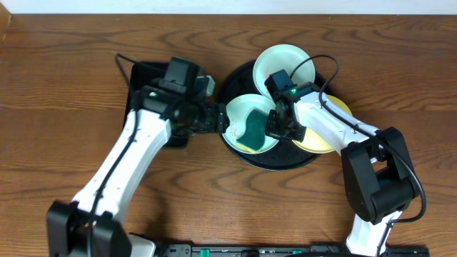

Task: Clean dirty plates on tray and stack at the side
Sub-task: 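Move the left gripper back to grasp the sponge on the plate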

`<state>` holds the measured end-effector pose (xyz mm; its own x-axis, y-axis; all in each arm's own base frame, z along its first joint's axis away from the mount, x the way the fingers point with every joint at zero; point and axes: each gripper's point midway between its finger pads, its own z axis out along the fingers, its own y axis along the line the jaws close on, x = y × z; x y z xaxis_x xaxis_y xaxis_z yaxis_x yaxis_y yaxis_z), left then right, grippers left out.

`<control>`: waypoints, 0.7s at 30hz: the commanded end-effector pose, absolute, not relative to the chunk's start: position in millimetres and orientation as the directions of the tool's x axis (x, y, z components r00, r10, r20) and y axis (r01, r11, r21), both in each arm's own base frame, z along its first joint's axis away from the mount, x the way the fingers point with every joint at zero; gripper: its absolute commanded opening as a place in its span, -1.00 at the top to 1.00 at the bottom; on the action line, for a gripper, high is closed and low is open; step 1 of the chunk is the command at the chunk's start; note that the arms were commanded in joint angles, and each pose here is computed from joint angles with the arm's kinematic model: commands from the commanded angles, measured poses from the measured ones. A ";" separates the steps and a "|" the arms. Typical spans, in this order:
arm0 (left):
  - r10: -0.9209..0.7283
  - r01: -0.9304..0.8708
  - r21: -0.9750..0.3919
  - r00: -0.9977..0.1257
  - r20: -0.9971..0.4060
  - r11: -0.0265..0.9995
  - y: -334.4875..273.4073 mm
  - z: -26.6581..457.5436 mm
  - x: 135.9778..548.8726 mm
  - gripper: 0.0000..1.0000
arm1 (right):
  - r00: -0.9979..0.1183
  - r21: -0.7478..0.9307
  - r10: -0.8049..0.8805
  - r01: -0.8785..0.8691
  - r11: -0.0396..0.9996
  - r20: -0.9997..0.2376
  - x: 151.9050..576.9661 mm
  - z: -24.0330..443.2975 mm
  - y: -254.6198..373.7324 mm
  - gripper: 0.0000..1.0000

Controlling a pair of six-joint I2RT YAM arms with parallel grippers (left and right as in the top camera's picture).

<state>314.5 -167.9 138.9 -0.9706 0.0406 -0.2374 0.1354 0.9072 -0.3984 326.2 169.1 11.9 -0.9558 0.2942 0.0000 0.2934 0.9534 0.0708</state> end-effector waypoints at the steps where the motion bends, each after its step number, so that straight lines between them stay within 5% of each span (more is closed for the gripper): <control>1: 0.107 0.190 -0.395 -0.969 -0.222 0.899 -177.7 125.9 313.9 -0.66 | -0.961 0.062 0.277 0.277 0.959 0.011 322.0 7.5 171.3 0.97; 7: 0.142 0.216 -0.392 -0.967 -0.210 0.894 -189.4 111.8 315.8 -0.66 | -0.962 0.066 0.274 0.274 0.960 0.007 322.9 7.6 172.2 0.97; 12: 0.332 0.423 -0.416 -0.902 -0.275 0.805 -214.8 115.8 303.2 -0.67 | -0.969 0.071 0.248 0.248 0.966 0.007 322.7 7.7 173.7 0.97; 21: 0.241 0.336 -0.411 -0.934 -0.265 0.848 -218.5 103.7 320.7 -0.67 | -0.969 0.071 0.246 0.246 0.967 0.006 322.9 7.7 173.7 0.97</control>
<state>312.4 -224.6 116.0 -0.9011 0.3040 -0.3093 0.4152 0.8106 -0.4130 326.6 169.3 11.9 -0.9571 0.2898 -0.0015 0.2890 0.9546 0.0719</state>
